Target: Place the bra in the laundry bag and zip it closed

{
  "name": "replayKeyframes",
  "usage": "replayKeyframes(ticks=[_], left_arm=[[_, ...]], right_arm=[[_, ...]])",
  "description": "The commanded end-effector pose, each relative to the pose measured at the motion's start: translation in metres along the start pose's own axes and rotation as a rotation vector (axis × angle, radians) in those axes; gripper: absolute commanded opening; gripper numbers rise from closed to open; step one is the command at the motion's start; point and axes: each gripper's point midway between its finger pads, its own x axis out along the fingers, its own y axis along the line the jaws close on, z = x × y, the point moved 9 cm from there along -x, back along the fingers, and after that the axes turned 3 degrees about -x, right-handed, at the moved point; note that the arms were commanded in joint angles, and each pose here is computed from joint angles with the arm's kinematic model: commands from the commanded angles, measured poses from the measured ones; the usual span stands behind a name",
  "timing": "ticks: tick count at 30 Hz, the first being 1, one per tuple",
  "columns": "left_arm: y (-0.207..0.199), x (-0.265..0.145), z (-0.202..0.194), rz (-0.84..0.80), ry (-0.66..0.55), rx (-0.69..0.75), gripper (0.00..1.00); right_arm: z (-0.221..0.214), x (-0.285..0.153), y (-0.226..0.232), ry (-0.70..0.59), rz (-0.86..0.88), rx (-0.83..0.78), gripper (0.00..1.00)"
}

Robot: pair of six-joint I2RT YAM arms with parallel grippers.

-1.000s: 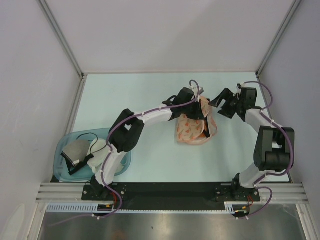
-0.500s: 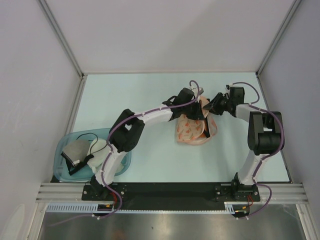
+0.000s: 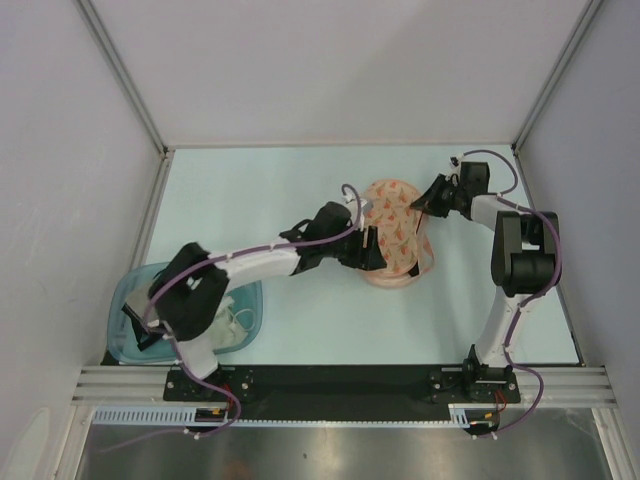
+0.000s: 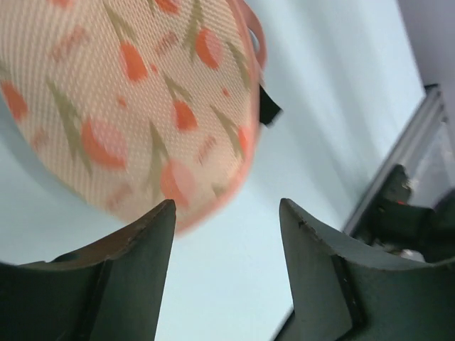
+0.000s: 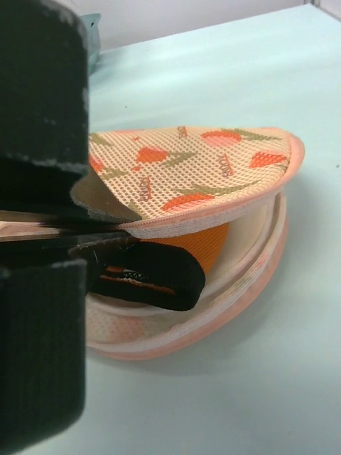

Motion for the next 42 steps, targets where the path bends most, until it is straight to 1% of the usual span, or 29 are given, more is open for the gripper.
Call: replayKeyframes(ticks=[1, 2, 3, 4, 5, 8, 11, 15, 16, 17, 18, 21, 24, 26, 29, 31, 38, 39, 42], left_arm=[[-0.016, -0.041, -0.016, -0.093, -0.110, -0.104, 0.66], [-0.016, -0.043, -0.019, -0.113, -0.122, -0.126, 0.66], [-0.016, -0.044, -0.024, -0.116, -0.116, -0.183, 0.66], [-0.011, -0.044, -0.037, -0.114, -0.092, -0.213, 0.66], [-0.012, -0.043, -0.038, -0.133, -0.098, -0.228, 0.66], [-0.007, -0.039, -0.049, -0.141, -0.102, -0.342, 0.66], [-0.003, -0.032, -0.053, -0.136, -0.107, -0.396, 0.66], [0.001, -0.025, -0.054, -0.117, -0.137, -0.430, 0.67], [0.000, -0.024, -0.051, -0.130, -0.159, -0.425, 0.69], [0.002, -0.021, -0.051, -0.120, -0.163, -0.424, 0.73], [0.005, -0.016, -0.050, -0.094, -0.168, -0.434, 0.74], [0.012, -0.007, -0.055, -0.059, -0.154, -0.472, 0.74], [0.016, -0.002, -0.055, -0.040, -0.168, -0.518, 0.74], [0.020, -0.001, -0.057, 0.001, -0.175, -0.545, 0.74], [0.023, -0.001, -0.058, 0.035, -0.200, -0.554, 0.75], [0.022, 0.003, -0.054, 0.026, -0.208, -0.550, 0.76], [0.023, 0.021, -0.048, -0.008, -0.218, -0.560, 0.71], [0.024, 0.024, -0.047, -0.010, -0.219, -0.561, 0.70], [0.026, 0.029, -0.046, -0.025, -0.223, -0.555, 0.61]], right_arm=[[0.003, 0.000, -0.005, -0.001, -0.010, -0.048, 0.10], [0.002, 0.000, -0.007, 0.000, -0.015, -0.046, 0.10], [-0.002, -0.001, -0.009, 0.005, -0.021, -0.041, 0.10], [-0.002, -0.003, -0.008, -0.001, -0.021, -0.043, 0.10], [-0.004, -0.004, -0.010, -0.004, -0.035, -0.038, 0.10], [-0.012, -0.010, -0.014, -0.016, -0.061, -0.030, 0.10], [-0.020, -0.014, -0.019, -0.009, -0.076, -0.011, 0.11], [-0.022, -0.019, -0.019, -0.008, -0.072, -0.010, 0.11], [-0.021, -0.020, -0.020, -0.011, -0.073, -0.012, 0.12], [-0.022, -0.022, -0.020, -0.014, -0.075, -0.012, 0.12], [-0.022, -0.024, -0.020, -0.015, -0.076, -0.009, 0.12], [-0.020, -0.027, -0.018, -0.045, -0.063, -0.021, 0.12], [-0.021, -0.029, -0.020, -0.049, -0.065, -0.016, 0.12], [-0.020, -0.029, -0.020, -0.052, -0.056, -0.012, 0.12], [-0.018, -0.028, -0.020, -0.049, -0.044, -0.011, 0.12], [-0.018, -0.029, -0.019, -0.055, -0.043, -0.013, 0.12], [-0.018, -0.030, -0.019, -0.055, -0.037, -0.008, 0.12], [-0.018, -0.030, -0.019, -0.054, -0.034, -0.008, 0.12], [-0.019, -0.030, -0.019, -0.051, -0.032, -0.006, 0.12]])
